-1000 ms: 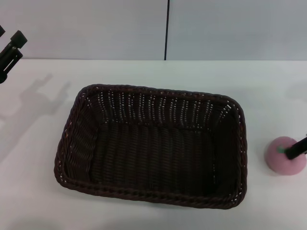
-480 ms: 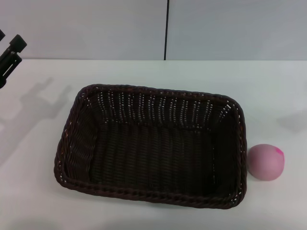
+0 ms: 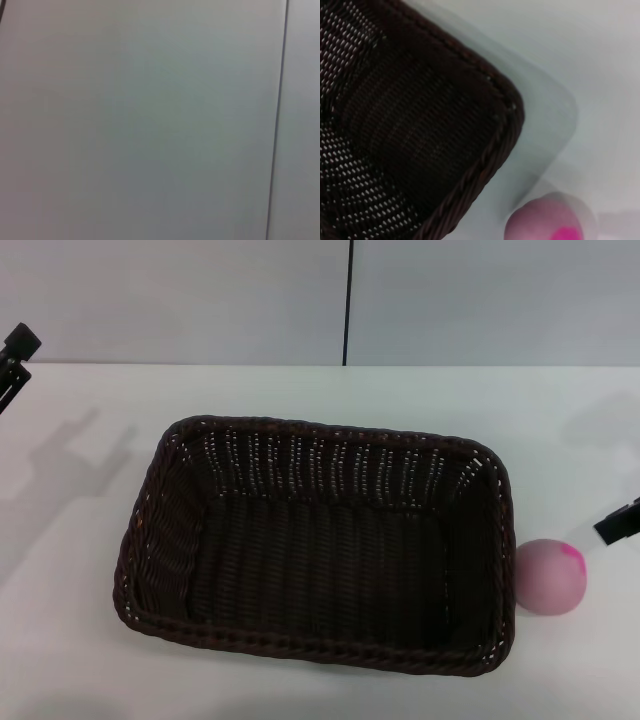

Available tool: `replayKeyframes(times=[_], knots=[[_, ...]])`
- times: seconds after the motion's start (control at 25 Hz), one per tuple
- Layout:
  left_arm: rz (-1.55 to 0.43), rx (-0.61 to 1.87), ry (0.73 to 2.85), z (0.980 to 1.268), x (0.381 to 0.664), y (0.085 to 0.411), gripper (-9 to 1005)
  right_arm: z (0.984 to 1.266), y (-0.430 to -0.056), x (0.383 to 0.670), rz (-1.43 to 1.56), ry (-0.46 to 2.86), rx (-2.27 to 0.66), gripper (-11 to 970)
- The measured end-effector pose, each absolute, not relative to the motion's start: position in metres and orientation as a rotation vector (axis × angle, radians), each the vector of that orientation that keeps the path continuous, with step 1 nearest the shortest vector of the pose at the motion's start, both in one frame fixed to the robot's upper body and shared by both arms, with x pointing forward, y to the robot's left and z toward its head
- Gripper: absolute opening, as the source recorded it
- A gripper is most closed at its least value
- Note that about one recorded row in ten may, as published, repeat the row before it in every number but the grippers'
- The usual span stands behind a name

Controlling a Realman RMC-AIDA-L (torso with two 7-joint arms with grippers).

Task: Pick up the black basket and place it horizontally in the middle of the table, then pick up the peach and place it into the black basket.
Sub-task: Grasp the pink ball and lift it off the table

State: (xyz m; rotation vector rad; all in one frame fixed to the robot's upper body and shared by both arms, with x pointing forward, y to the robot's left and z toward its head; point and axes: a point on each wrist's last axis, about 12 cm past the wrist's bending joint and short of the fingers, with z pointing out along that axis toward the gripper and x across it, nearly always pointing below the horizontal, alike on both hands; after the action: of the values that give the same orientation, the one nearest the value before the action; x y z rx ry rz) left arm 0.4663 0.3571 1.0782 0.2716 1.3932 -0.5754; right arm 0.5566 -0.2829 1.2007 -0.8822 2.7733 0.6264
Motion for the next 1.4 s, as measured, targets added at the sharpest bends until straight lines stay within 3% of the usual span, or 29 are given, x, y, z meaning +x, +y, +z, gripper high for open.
replayKeyframes(times=[0.16, 0.28, 0.48, 0.72, 1.12, 1.4], knots=[[-0.569, 0.269, 1.391, 1.078, 0.466, 0.358, 607, 1.184, -0.275, 0.561, 0.693, 2.801, -0.878, 106], [-0.569, 0.271, 1.39, 1.078, 0.467, 0.358, 608, 1.175, -0.272, 0.564, 0.723, 2.812, -0.87, 293], [-0.567, 0.275, 1.388, 1.079, 0.47, 0.357, 608, 1.156, -0.266, 0.569, 0.758, 2.844, -0.867, 525], [-0.567, 0.276, 1.387, 1.08, 0.471, 0.357, 608, 1.141, -0.266, 0.573, 0.713, 2.907, -0.84, 733], [-0.568, 0.279, 1.385, 1.08, 0.473, 0.356, 608, 1.141, -0.264, 0.573, 0.691, 2.922, -0.868, 640], [-0.569, 0.279, 1.384, 1.08, 0.473, 0.356, 608, 1.141, -0.267, 0.573, 0.692, 2.924, -0.855, 388]])
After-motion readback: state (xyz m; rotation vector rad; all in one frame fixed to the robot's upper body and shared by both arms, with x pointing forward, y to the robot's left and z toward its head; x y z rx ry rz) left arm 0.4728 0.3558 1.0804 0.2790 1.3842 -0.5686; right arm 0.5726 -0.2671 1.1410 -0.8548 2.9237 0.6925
